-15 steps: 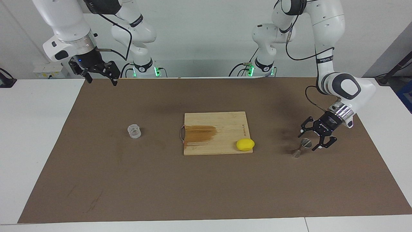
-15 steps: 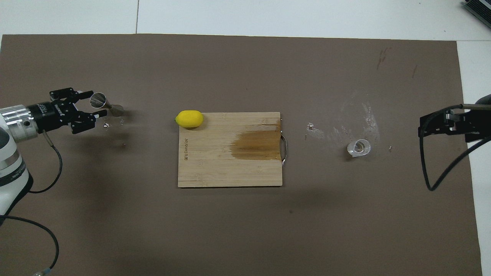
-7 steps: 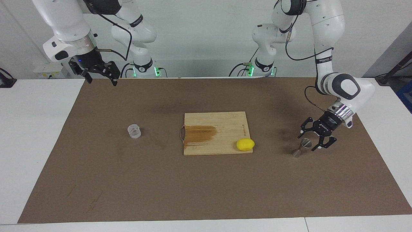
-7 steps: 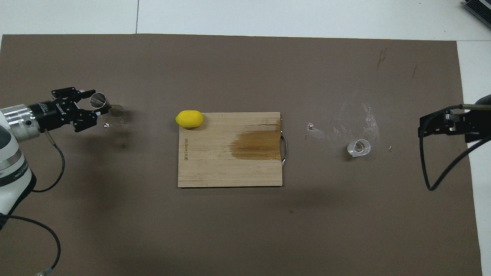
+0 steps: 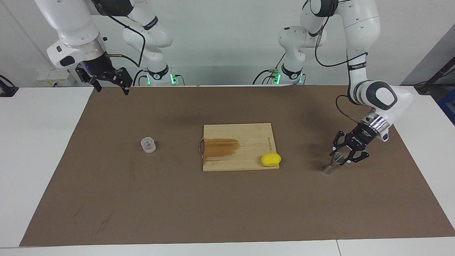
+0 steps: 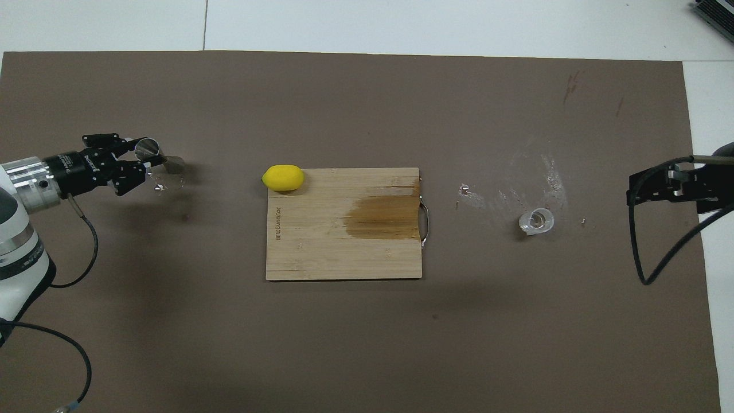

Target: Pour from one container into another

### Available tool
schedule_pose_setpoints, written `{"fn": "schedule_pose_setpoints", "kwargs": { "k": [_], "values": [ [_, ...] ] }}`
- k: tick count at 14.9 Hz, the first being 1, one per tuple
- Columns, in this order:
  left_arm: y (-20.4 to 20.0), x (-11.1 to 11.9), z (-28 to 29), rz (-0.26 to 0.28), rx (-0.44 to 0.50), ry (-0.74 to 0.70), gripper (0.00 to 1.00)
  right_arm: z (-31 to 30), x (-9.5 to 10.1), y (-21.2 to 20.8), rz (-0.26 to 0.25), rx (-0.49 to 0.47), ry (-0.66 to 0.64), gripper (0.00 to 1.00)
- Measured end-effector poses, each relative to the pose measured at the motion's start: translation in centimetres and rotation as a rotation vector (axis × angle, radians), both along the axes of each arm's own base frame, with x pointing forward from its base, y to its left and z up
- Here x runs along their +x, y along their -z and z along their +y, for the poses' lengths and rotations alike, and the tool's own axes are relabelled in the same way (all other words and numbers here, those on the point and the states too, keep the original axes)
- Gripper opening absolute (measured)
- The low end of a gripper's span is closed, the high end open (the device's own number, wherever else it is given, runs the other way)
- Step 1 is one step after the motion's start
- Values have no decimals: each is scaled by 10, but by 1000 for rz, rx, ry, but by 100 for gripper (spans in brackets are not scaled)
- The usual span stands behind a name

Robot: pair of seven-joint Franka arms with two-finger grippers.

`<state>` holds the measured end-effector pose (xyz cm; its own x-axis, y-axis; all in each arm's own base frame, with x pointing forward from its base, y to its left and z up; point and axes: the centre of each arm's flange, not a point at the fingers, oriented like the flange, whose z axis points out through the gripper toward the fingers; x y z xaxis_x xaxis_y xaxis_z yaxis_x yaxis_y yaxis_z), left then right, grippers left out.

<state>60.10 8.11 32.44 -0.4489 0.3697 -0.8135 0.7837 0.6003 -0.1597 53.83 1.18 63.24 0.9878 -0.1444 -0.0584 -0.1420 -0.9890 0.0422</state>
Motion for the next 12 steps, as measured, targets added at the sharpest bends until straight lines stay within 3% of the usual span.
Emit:
{"fn": "schedule_pose_setpoints", "kwargs": {
  "k": [6, 9, 12],
  "values": [
    [-10, 5, -14, 36, -65, 10, 50, 0, 0, 0, 0, 0, 0, 100],
    [-47, 13, -53, -16, -92, 90, 50, 0, 0, 0, 0, 0, -1, 100],
    [-89, 8, -127, -67, -103, 197, 50, 0, 0, 0, 0, 0, 0, 100]
  ]
}}
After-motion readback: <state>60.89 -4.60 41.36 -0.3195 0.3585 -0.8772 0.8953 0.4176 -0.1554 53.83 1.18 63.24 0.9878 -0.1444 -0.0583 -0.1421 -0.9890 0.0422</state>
